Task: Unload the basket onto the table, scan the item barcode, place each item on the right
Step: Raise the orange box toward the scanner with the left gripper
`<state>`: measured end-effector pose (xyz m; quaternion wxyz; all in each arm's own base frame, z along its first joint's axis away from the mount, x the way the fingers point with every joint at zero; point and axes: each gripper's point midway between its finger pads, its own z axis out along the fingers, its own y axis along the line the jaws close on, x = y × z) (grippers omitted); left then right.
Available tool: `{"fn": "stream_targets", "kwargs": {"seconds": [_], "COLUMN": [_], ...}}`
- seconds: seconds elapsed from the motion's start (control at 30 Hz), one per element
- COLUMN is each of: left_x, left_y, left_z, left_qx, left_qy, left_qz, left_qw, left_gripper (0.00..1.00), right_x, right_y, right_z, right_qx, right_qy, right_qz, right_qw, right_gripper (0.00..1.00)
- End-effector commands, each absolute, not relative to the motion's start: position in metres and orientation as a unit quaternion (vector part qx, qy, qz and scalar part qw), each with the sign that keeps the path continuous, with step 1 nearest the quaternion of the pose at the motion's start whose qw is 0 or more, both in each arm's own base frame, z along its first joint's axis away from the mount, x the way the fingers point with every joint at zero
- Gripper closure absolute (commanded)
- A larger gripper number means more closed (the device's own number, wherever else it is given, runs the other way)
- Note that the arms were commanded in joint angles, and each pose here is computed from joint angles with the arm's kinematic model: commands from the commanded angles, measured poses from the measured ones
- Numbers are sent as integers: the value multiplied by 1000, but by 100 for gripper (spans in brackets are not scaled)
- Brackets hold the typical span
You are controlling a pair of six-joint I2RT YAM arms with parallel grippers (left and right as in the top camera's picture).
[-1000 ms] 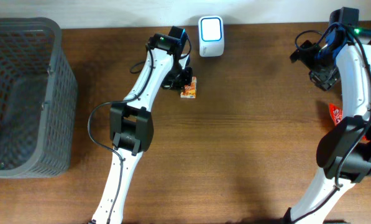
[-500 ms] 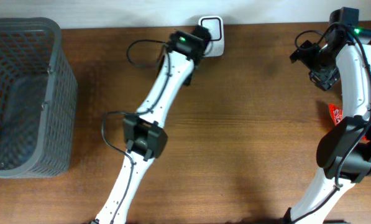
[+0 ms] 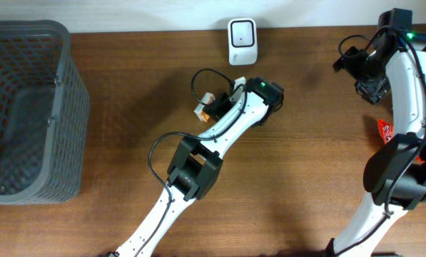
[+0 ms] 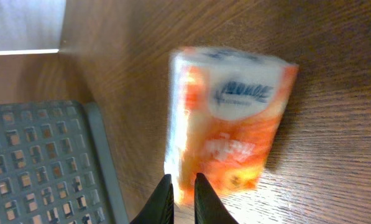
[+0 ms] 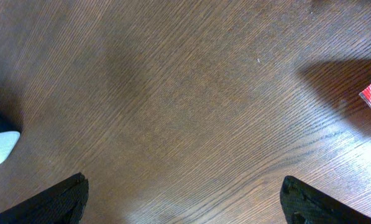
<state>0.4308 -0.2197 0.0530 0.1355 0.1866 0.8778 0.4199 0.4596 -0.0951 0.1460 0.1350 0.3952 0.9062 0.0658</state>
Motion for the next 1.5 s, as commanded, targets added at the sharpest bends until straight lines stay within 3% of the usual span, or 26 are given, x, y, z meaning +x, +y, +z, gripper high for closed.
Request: {"fn": "stream_targets", "kwargs": {"seconds": [0.0,0.07,0.2,0.33,0.43,0.5,0.53,0.63,0.8,1.1,1.37,1.47], "left_x": [426,421,426,447,460,461,454,446,449,462,460,459], "left_y": [-221,-224,-223,-213,-207,-200,-210,-233,-238,-211,-192,-201], "left_z": [50,45,51,62,52,50,48,47,49,51,23,19], "left_qx": [175,173,157,75,75,92,142,220,235,228,224,222], "left_qy": [892,901,912,970,991,992,989,975,970,962,959,965], "left_qz": [398,382,362,215,103,78,40,23,56,140,170,139], "left_qw": [125,112,115,89,47,28,7,6,27,46,14,14], "left_gripper": [87,80,82,80,79,95,97,86,69,64,66,95], "right_x": [459,459,459,459,459,459,459,459,459,459,459,459], "right_y": [-92,-92,-92,-92,-92,-92,-92,-92,-92,-92,-92,-92], "right_z": [140,140,140,140,140,140,140,140,140,140,140,140], "right_qx": [393,393,393,393,393,393,393,393,393,393,393,393], "right_qy": [908,908,908,908,908,908,908,908,908,908,908,908], "right_qz": [67,67,67,67,67,67,67,67,67,67,67,67], "right_qw": [127,127,127,127,127,127,127,127,127,127,127,127], "right_gripper": [1,1,1,1,1,1,1,1,1,1,1,1]}}
